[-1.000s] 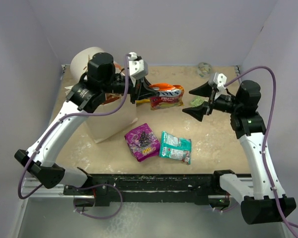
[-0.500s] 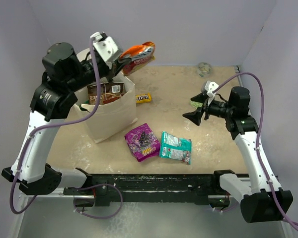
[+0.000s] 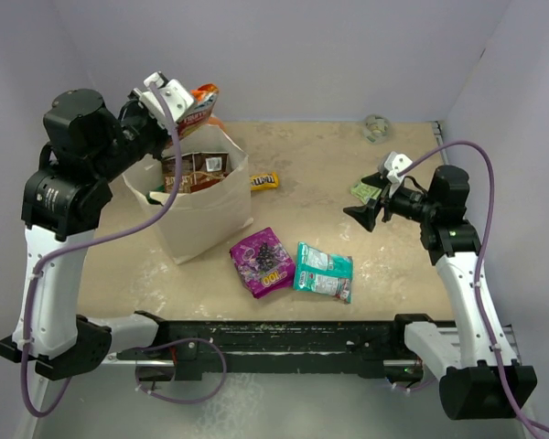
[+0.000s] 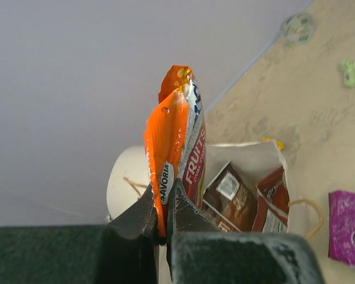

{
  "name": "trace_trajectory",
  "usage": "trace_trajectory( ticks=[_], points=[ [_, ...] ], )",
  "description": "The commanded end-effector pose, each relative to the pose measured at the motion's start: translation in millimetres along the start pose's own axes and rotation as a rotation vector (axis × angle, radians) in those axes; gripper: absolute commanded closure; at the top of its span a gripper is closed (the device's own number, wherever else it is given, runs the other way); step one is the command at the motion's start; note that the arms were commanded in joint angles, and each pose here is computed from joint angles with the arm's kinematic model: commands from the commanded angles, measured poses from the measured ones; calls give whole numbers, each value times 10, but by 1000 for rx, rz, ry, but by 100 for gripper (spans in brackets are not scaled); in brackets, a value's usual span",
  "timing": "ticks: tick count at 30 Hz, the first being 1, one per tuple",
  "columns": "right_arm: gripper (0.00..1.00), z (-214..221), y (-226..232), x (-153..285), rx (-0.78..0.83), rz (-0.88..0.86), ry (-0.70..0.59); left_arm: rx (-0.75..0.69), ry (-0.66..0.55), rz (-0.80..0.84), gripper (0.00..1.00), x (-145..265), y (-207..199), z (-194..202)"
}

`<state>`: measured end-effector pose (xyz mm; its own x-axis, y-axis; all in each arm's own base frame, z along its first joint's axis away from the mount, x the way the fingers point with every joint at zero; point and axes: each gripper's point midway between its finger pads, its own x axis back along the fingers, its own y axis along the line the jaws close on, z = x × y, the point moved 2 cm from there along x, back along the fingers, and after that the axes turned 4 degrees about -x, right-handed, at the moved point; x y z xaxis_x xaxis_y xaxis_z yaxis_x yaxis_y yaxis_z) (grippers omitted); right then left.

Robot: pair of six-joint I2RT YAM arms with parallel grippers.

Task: Place the snacks into the paper bag
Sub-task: Place the snack in the paper bag.

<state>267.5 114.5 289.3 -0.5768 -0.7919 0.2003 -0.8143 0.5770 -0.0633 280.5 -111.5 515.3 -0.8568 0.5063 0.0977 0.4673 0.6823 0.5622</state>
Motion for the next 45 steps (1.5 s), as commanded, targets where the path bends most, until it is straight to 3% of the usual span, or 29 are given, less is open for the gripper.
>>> trace_trajectory(
  ticks=[1,12,20,33,45],
  points=[
    [12,-52,-31,2,41,8,-22,-88,103,-41,100,113,86,176],
    [11,-14,-48,-5,42,12,-12,-175,253,61,100,-35,-86,610],
    [11,27,-41,-22,37,0,-8,-161,340,167,100,-174,-85,964],
    [10,53,-36,-28,40,-6,-2,-58,269,209,100,-370,99,1221],
    [10,85,-43,-41,38,-8,3,-21,276,281,100,-553,-76,1564]
  ],
)
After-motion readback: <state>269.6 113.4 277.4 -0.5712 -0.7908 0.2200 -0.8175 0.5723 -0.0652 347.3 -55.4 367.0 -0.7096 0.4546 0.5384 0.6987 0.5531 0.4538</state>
